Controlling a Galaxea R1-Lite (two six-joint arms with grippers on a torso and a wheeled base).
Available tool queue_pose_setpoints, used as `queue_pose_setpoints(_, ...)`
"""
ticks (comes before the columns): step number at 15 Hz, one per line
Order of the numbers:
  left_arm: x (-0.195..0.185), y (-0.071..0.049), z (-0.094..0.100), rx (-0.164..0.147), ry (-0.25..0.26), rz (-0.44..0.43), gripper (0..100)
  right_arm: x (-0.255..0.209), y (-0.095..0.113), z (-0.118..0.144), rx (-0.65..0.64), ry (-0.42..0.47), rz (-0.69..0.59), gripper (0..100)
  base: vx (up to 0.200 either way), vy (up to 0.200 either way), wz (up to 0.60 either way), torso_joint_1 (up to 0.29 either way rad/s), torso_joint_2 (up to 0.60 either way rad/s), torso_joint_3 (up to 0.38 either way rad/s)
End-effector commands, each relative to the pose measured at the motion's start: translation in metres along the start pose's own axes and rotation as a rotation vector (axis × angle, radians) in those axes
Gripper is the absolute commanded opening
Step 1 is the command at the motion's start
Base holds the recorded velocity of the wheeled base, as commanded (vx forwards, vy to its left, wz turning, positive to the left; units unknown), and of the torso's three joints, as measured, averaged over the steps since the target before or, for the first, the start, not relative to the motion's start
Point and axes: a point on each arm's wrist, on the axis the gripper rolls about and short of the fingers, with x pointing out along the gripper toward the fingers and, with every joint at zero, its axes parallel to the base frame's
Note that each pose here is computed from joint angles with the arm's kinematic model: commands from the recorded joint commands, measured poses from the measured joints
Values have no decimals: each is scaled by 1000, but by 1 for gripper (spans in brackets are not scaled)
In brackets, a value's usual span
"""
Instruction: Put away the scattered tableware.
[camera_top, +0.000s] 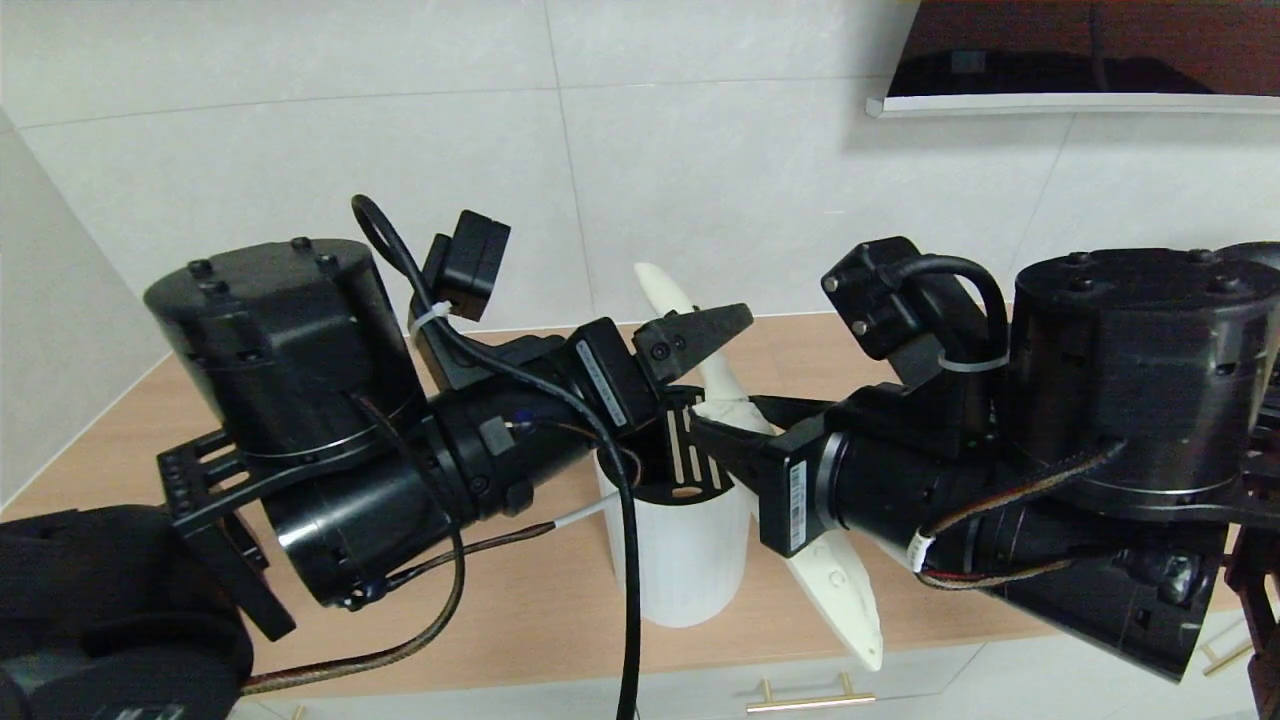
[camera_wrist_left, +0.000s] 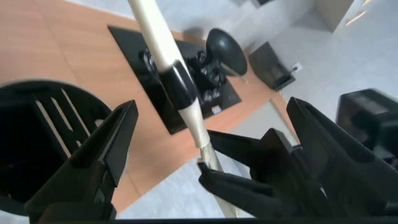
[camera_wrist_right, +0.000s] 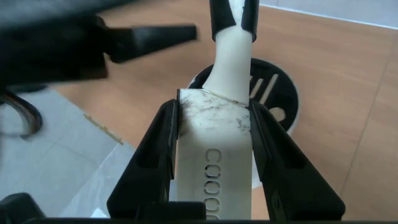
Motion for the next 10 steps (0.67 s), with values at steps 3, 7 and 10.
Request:
queue_pose_setpoints(3, 6, 4, -5, -2, 9, 18, 100, -1, 8, -5, -6, 15, 26, 0, 0, 0, 0, 0, 0, 0)
queue_pose_setpoints(7, 7, 3, -2, 1, -15, 27, 100, -2, 9, -6, -7, 5, 33, 0, 0, 0, 0, 0, 0, 0)
queue_pose_setpoints(10, 9, 5, -4, 0, -10, 36, 0, -2, 9, -5, -6, 3, 30, 0, 0, 0, 0, 0, 0, 0)
